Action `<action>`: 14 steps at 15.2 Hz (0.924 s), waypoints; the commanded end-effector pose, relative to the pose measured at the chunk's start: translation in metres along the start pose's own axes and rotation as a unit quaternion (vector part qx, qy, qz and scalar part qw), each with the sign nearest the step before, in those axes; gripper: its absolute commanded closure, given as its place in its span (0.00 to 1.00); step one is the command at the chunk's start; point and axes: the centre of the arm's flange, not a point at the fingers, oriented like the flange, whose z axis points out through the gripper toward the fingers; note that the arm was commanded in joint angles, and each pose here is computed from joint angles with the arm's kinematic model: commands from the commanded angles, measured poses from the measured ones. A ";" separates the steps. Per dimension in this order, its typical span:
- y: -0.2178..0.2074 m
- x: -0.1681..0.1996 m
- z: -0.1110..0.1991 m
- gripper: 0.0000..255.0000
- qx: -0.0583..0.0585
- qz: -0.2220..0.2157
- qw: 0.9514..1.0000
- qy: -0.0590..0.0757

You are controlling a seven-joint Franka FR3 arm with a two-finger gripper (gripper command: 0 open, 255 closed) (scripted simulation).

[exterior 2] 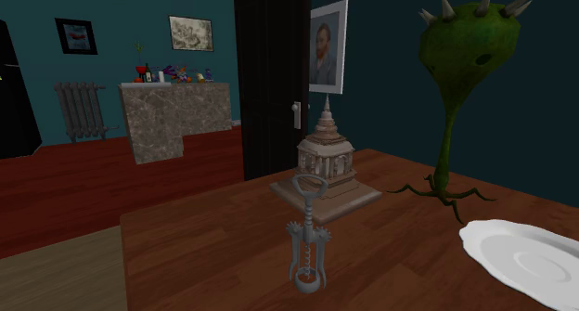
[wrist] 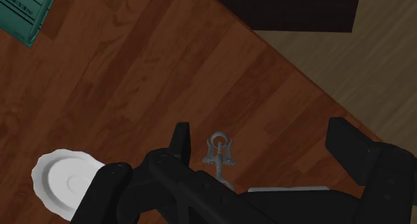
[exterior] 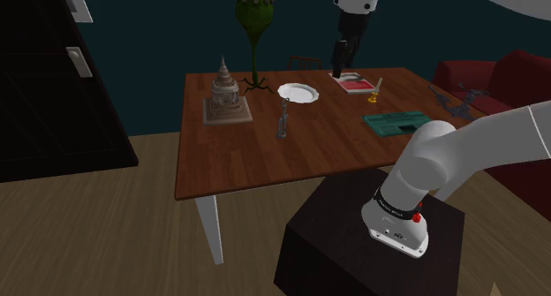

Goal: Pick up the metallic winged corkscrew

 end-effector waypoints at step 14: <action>0.019 0.146 0.100 0.00 0.017 0.073 0.997 -0.024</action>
